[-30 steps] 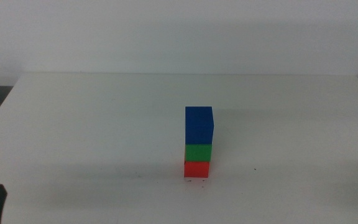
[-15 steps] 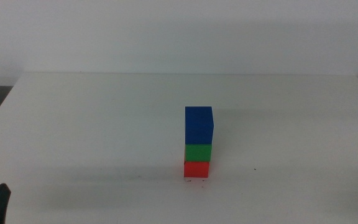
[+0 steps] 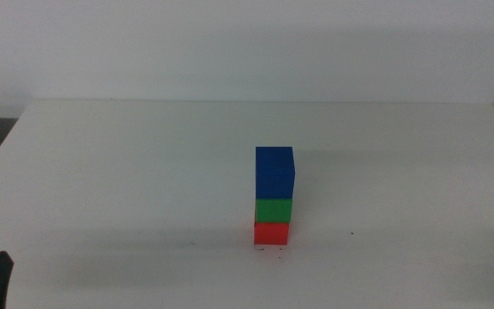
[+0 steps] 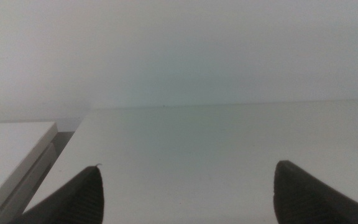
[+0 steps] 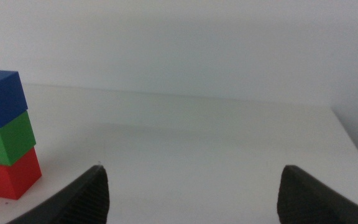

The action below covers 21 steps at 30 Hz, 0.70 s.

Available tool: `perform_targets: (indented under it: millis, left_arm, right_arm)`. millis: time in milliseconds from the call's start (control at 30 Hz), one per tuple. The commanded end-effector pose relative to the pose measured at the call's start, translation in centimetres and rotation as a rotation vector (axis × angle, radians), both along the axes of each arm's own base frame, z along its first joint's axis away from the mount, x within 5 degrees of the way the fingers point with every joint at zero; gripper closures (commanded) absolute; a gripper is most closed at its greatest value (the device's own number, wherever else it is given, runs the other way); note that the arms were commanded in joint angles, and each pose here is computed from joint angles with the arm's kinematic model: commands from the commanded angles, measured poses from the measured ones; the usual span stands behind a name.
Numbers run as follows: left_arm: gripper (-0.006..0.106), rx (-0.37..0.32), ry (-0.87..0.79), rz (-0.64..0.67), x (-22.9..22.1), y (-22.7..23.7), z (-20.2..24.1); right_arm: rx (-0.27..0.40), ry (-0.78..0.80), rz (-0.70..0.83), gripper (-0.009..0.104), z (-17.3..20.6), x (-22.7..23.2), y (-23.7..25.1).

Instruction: Stack red cubes first, then green, then blue cubes in a specific spot.

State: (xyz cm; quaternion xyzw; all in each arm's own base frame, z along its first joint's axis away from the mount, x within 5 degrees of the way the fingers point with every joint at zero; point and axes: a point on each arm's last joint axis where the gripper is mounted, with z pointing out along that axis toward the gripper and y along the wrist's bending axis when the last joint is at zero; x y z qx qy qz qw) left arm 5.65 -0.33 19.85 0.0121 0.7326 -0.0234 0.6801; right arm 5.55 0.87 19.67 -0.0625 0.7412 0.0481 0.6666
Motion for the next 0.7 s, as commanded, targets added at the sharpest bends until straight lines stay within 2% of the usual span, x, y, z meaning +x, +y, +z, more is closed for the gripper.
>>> perform_targets:
  millis: [0, 667]
  left_arm:
    - [0.007, -0.009, -0.017, 0.003, -0.02, 0.01, 0.16]
    - [0.007, 0.017, -0.023, 0.012, -0.02, 0.09, 0.21]
  right_arm:
    - [-0.03, -0.046, -0.004, 0.013, 0.26, 0.01, -0.04]
    - [-0.027, -0.05, -0.005, 0.014, 0.3, 0.02, -0.04]
